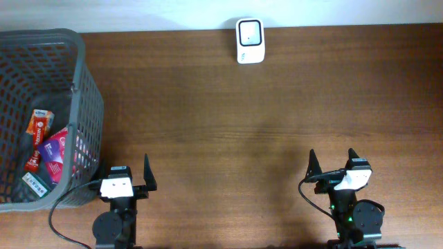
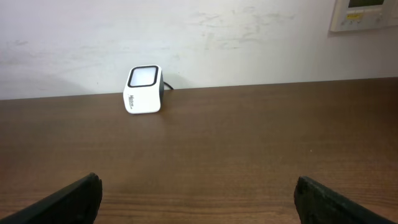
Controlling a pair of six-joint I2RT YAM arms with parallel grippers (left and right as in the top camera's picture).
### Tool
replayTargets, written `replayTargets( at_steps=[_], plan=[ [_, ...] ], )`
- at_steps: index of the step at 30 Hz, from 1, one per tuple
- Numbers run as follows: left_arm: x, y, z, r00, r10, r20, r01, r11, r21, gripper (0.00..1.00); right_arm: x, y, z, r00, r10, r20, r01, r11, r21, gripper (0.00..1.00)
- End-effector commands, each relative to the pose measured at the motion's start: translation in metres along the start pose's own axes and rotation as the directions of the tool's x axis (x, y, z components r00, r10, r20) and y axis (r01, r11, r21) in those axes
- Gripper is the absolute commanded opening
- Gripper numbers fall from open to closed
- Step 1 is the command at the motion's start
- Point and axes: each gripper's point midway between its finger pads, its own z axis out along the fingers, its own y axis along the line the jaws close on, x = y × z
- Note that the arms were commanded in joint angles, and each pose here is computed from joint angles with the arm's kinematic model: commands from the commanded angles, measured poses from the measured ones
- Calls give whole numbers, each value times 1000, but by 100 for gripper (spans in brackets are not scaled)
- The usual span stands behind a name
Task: Scan the item barcode
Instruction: 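Move the left gripper toward the grey basket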
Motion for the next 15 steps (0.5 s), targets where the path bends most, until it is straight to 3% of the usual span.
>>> replayTargets(
  at_steps=[1, 6, 9, 10, 11, 12, 15],
  plan=[
    [2, 1, 0, 1000, -10, -1, 10, 1000, -3, 99, 3, -2, 0, 1000, 0, -3, 0, 1000, 14, 98],
    [-13, -7, 0, 998, -16, 57, 14, 999, 46, 99, 3, -2, 0, 1000, 0, -3, 0, 1000, 15, 99],
    [-29, -58, -12, 992, -24, 128, -21, 938, 345, 99, 3, -2, 0, 1000, 0, -3, 0, 1000, 15, 99],
    [-52, -89, -32, 972, -36, 233, -93, 849, 520, 99, 3, -2, 0, 1000, 0, -3, 0, 1000, 14, 99],
    [-67, -98, -43, 951, -44, 307, -145, 812, 566, 99, 3, -2, 0, 1000, 0, -3, 0, 1000, 14, 99],
    [-90, -100, -54, 915, -52, 400, -200, 802, 562, 99, 3, -2, 0, 1000, 0, -3, 0, 1000, 14, 99],
    [-136, -93, -72, 880, -56, 472, -232, 816, 529, 99, 3, -2, 0, 1000, 0, -3, 0, 1000, 15, 99]
  ],
)
